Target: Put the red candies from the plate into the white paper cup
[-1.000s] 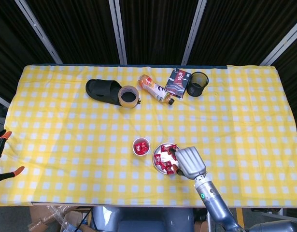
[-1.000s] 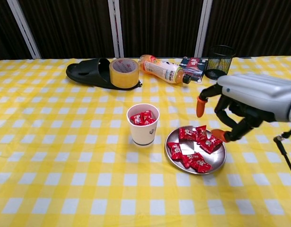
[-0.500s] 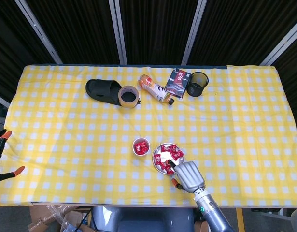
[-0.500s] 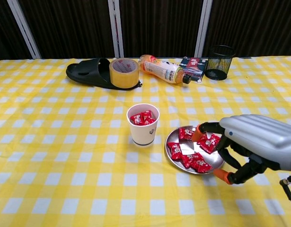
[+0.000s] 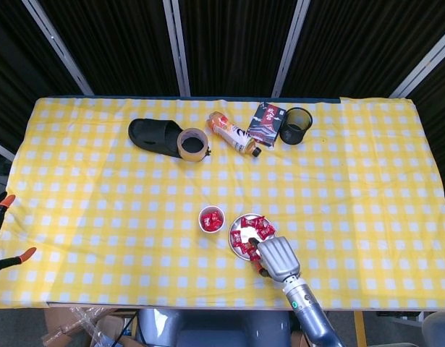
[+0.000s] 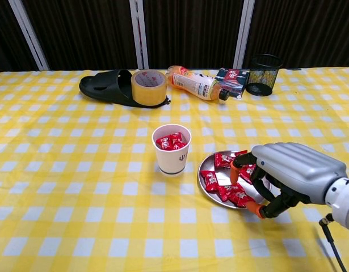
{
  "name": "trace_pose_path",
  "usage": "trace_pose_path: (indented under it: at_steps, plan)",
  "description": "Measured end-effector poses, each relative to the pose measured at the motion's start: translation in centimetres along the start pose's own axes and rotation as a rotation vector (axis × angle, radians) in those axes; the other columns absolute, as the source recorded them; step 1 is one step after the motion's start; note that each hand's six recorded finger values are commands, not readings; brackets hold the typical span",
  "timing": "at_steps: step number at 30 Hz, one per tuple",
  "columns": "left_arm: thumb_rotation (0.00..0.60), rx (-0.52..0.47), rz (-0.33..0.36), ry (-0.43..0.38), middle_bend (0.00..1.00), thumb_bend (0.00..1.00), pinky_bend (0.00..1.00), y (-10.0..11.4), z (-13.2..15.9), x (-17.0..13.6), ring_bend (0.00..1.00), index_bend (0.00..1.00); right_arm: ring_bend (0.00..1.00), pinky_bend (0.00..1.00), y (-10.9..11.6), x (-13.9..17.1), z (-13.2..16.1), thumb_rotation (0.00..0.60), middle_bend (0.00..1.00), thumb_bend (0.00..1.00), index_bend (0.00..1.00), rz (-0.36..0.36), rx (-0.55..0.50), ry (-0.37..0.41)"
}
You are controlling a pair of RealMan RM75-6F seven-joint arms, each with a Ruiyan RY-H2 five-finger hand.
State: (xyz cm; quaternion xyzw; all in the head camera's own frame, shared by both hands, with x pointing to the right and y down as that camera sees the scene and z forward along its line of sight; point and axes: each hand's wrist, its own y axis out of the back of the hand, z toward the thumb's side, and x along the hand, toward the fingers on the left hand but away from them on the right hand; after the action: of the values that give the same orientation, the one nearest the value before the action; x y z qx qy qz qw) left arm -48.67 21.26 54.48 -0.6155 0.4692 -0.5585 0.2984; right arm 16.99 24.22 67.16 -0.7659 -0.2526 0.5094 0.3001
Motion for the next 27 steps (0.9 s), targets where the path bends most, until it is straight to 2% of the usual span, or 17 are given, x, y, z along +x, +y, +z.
trace_pose_path:
  at_steps: [20, 27]
  plan:
    - [0.6, 0.0, -0.009, 0.0, 0.0, 0.05, 0.0, -0.1, 0.0, 0.0, 0.0, 0.0, 0.94, 0.84, -1.4, -0.7, -0.7, 0.6, 0.79, 0.4, 0.4, 0.035, 0.002, -0.032]
    - [0.6, 0.0, -0.008, -0.001, 0.0, 0.05, 0.0, -0.1, 0.0, 0.0, 0.0, 0.0, 0.94, 0.84, -1.4, -0.6, -0.6, 0.6, 0.79, 0.4, 0.46, 0.037, -0.016, -0.032]
